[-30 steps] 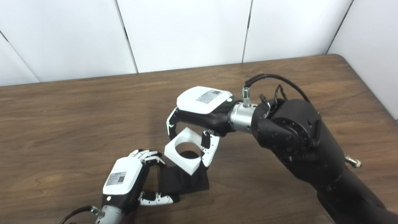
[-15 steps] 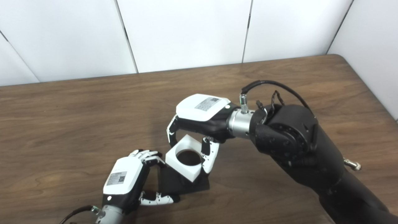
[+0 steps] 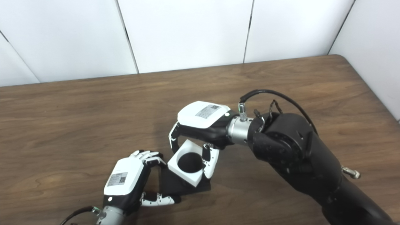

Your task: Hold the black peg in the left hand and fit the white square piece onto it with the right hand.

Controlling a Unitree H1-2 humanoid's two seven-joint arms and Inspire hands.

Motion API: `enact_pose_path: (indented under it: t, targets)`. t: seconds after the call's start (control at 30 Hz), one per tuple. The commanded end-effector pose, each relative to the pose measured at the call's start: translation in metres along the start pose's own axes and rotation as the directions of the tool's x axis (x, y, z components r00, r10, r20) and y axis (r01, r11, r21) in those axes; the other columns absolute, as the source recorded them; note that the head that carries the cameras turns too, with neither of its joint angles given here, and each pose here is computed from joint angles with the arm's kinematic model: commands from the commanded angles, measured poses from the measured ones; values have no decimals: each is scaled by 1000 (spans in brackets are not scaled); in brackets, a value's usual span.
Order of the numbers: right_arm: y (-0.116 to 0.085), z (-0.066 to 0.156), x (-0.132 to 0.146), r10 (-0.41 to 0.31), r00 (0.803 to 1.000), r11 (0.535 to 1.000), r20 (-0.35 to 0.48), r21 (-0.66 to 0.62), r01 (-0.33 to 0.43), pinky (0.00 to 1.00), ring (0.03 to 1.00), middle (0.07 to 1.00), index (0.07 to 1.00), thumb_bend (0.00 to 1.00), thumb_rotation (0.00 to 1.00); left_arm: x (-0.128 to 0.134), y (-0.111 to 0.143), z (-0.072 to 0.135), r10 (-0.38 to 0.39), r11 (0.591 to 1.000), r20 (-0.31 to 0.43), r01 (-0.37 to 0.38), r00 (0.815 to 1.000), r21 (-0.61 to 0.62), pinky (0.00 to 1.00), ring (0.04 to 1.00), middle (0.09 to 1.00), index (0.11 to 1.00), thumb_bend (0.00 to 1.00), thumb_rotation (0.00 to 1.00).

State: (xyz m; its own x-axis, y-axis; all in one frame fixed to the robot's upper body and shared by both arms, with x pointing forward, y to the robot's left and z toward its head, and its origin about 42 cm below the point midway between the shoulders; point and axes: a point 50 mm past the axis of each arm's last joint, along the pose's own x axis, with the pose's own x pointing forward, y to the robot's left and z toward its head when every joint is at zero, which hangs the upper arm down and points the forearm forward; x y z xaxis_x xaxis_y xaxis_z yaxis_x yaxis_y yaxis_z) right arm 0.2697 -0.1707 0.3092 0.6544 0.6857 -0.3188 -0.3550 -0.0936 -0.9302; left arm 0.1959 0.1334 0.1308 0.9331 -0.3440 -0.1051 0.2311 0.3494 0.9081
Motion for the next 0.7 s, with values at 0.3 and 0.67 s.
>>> enact_pose_path:
  t: [0.3, 0.67]
  targets:
    - [-6, 0, 0, 1, 1000, 1000, -5, -31, -1, 866, 854, 757, 483, 524, 133, -4, -19, -2, -103, 995, -45, 104, 994, 12, 909, 844, 807, 486, 518, 49]
    - [-2, -2, 5, 10, 1000, 1000, -5, -29, -10, 838, 851, 754, 483, 525, 134, -5, -20, 1, -102, 995, -47, 103, 994, 5, 916, 847, 810, 486, 517, 49]
